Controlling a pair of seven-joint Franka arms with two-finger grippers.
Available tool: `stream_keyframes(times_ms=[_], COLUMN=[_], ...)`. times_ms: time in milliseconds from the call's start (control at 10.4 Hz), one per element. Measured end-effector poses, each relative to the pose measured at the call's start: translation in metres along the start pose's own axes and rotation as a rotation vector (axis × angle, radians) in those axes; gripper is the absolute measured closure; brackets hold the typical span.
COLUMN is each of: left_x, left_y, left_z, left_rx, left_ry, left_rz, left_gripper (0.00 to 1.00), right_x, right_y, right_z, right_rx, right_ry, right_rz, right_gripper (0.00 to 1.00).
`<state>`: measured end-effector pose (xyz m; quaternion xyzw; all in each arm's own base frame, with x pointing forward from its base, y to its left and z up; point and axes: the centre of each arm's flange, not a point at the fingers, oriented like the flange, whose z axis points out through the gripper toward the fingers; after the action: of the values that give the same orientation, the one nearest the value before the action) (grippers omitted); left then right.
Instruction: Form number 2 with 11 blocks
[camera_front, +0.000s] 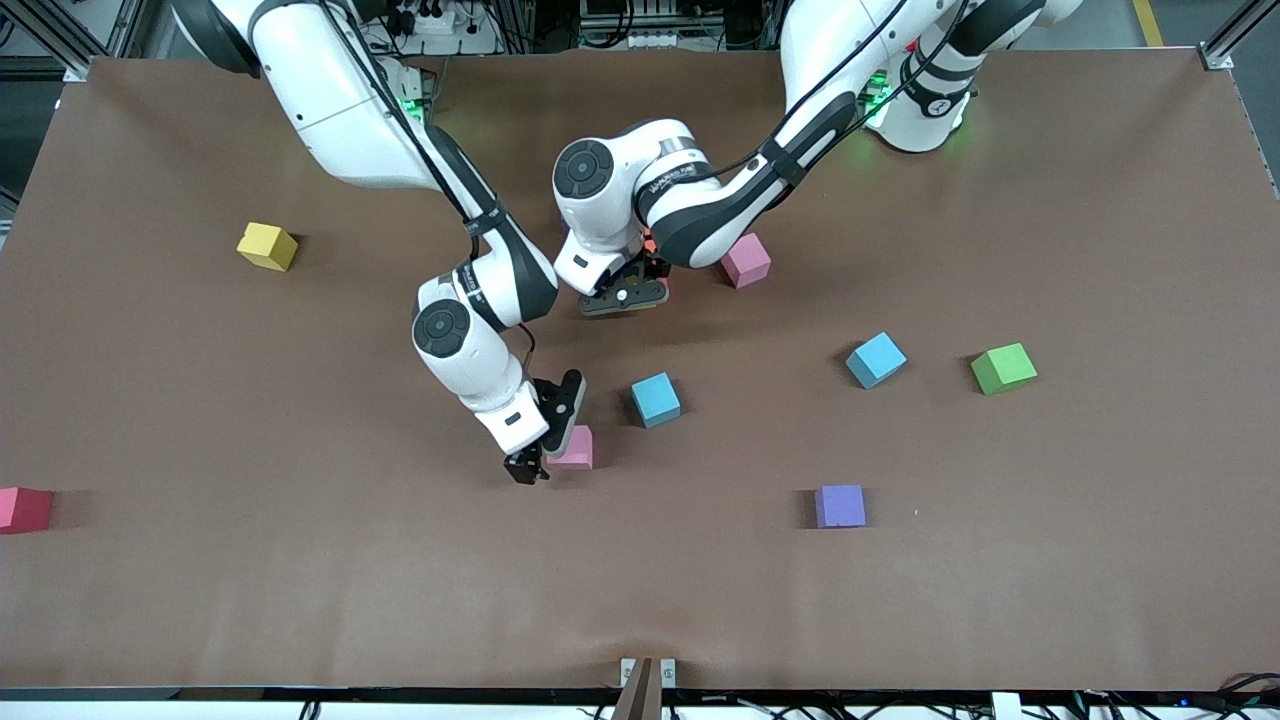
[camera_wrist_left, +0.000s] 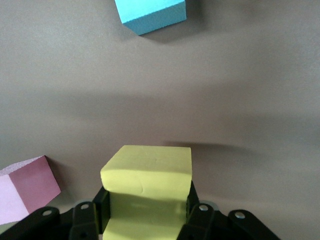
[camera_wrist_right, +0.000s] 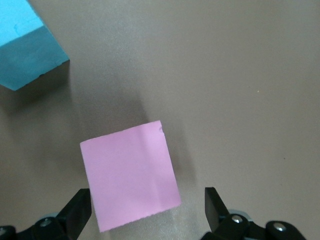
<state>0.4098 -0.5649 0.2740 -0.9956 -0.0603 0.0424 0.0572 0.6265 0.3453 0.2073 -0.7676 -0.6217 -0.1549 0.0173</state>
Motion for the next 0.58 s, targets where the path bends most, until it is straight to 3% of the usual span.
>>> stream_keyframes(times_ms=[579], left_x=[-0.02], left_y=[-0.001], left_z=[-0.02], left_rx=[-0.006], left_ry=[-0.006], left_rz=[0.012], left_gripper=[0.41], right_x=[0.02], right_y=[-0.001], right_z=[0.009], right_rx=[0.009], right_ry=[0.019], right_rz=[0.01], right_gripper=[0.0])
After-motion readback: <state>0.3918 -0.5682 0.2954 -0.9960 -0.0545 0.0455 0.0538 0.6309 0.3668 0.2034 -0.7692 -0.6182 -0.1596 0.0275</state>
